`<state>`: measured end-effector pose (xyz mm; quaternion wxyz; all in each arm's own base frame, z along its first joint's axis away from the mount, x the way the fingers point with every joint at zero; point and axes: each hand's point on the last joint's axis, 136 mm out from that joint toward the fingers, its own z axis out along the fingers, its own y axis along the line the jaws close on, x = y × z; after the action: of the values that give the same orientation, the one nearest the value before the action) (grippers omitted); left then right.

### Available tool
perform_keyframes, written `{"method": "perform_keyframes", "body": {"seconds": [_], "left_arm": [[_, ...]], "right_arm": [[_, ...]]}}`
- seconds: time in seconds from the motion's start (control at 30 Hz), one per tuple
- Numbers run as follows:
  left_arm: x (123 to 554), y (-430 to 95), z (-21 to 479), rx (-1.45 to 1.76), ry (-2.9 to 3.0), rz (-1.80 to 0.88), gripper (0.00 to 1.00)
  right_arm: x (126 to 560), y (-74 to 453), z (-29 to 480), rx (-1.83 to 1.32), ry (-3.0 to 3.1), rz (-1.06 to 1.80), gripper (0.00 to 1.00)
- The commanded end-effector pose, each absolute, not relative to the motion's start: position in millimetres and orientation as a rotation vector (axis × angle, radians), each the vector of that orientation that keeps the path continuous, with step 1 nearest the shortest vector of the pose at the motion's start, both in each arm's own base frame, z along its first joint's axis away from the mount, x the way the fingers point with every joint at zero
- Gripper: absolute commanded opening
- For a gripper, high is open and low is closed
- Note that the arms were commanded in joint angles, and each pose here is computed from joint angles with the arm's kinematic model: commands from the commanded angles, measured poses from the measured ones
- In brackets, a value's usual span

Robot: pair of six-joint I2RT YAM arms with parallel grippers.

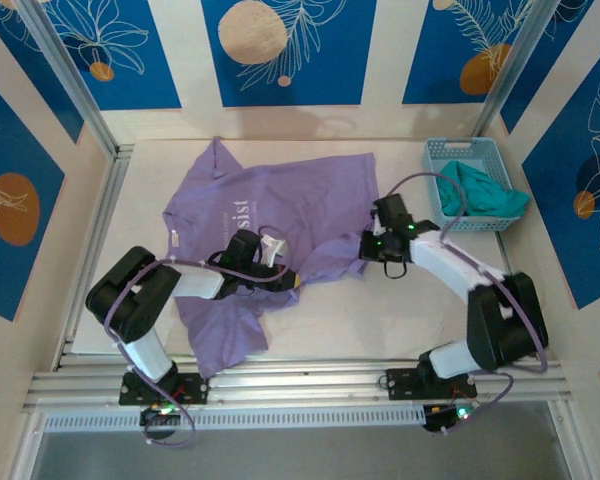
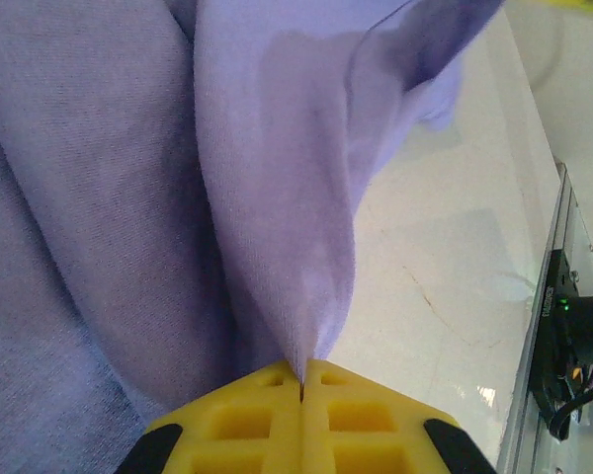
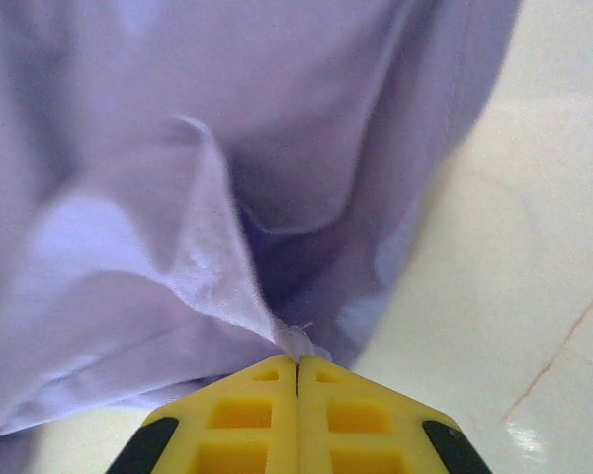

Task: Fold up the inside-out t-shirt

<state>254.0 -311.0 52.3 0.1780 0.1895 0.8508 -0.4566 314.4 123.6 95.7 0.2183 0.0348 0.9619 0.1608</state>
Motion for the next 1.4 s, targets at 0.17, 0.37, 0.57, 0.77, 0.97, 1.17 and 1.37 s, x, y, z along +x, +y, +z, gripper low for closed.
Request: {"method": "perform_keyframes", "body": {"seconds": [0.17,0.37,0.57,0.77,0.97,1.17,1.37], "left_arm": [[261,-329,69,0.569,2.351,-1.331,0.00],[264,-333,69,0.558,2.353,-1.329,0.00],[263,-332,66,0.557,2.363,-1.327,0.00],[261,-332,66,0.567,2.369,-1.321,0.00],[260,-331,64,0.573,2.371,-1.321,0.00],[259,-331,61,0.574,2.377,-1.323,0.00],[259,-330,61,0.574,2.375,-1.322,0.00]], "right_arm": [[292,170,188,-0.264,2.271,1.161,0.00],[285,172,174,-0.286,2.297,1.242,0.00],[295,165,120,-0.223,2.484,1.085,0.00],[306,163,96,-0.203,2.553,1.004,0.03],[309,156,88,-0.189,2.582,0.918,0.11],[306,160,90,-0.211,2.572,0.937,0.18],[305,164,89,-0.234,2.578,0.942,0.24]]}}
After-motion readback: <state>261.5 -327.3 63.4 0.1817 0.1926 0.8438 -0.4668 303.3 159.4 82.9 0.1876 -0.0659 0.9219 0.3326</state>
